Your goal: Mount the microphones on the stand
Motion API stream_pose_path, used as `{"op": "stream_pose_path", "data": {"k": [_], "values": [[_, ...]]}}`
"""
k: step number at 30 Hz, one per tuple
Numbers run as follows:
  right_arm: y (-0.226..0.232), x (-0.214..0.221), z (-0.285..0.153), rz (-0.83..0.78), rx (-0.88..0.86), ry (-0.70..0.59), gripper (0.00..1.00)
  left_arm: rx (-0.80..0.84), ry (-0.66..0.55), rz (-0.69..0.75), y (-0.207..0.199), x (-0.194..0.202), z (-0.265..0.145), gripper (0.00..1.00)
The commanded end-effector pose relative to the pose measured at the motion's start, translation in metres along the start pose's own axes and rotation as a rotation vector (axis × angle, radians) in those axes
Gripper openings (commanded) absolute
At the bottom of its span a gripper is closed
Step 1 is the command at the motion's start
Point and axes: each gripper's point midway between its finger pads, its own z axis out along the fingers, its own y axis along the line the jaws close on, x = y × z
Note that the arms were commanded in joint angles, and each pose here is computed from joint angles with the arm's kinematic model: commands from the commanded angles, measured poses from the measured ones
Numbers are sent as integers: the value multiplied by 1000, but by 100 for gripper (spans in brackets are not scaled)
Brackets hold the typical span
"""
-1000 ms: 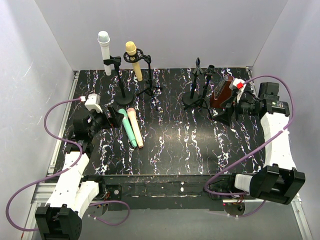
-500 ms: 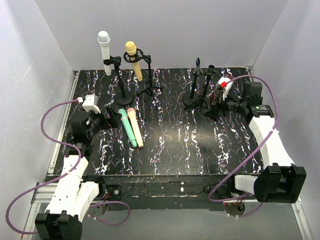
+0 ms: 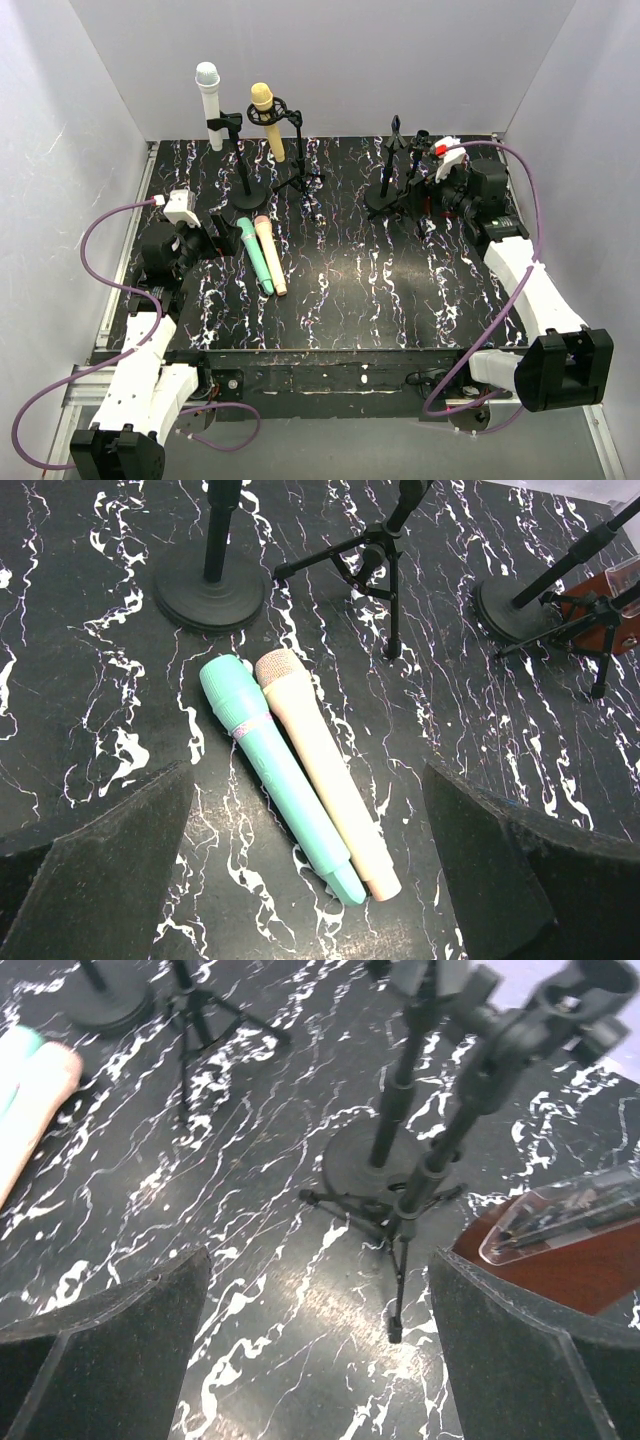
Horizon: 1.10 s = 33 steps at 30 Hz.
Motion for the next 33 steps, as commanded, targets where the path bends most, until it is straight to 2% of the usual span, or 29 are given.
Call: {"op": "stream_pose_path", "data": {"k": [1, 5, 8, 12, 17, 22, 29, 33], "values": [[-21, -18, 11, 24, 125, -118, 96, 2, -41, 25, -3, -18, -4, 98], [-36, -22, 17, 30, 204, -196, 97, -1, -36, 24, -2, -17, -3, 98], [-59, -21, 20, 148, 325, -201, 96, -4, -38, 26, -1, -18, -3, 98], [-79, -24, 25, 218, 423, -223, 96, -5, -34, 28, -1, -16, -2, 98], [-76, -27, 42, 231, 363, -230, 91, -8, -35, 31, 0, -17, -2, 98], [-96, -37, 58, 219, 421, -259, 82, -15, -26, 30, 2, -15, -1, 98], [-94, -53, 80, 108, 333, -301, 54, -27, -13, 31, 5, -11, 2, 98], [-95, -48, 88, 73, 320, -301, 43, -32, -5, 30, 7, -10, 4, 98]]}}
